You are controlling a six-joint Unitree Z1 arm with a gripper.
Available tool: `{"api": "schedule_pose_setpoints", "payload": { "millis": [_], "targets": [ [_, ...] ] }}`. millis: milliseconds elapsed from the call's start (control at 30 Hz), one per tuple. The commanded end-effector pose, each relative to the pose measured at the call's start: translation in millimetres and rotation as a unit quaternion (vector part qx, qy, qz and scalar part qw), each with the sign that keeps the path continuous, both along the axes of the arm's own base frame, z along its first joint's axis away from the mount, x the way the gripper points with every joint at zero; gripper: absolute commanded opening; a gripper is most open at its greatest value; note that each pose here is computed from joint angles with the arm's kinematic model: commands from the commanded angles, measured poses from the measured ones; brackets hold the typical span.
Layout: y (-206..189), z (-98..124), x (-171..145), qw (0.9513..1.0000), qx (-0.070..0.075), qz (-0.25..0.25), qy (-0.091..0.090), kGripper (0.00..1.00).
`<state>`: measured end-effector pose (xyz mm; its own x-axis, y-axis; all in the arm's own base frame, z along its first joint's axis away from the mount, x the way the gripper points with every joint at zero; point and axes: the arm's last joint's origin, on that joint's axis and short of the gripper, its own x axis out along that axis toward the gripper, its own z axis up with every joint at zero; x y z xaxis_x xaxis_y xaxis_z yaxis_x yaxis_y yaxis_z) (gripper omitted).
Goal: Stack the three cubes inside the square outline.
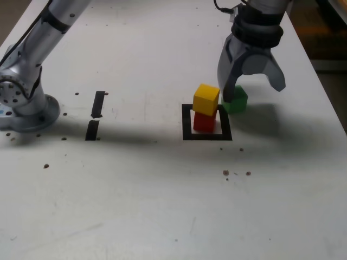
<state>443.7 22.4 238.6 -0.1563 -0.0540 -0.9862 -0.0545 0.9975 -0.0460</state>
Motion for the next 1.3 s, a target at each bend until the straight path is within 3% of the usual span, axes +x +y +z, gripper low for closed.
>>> {"api": "schedule_pose_setpoints", "payload": {
  "millis": [0,633,900,1100,1267],
  "targets": [
    [1.3,-6.3,2.0,1.0,-0.002,0.002,0.006,0.95],
    [8.8,-15.6,1.8,0.9996,-0.015,0.014,0.019,0.95],
    [10.3,-2.9,0.8,0.9999,0.007,0.007,0.008,0.95],
    [6.3,14.1,-0.1,0.9981,0.021,-0.056,-0.012,0.95],
    [-5.1,27.7,-1.4,0.9891,0.025,-0.142,-0.031,0.95]
  ]
}}
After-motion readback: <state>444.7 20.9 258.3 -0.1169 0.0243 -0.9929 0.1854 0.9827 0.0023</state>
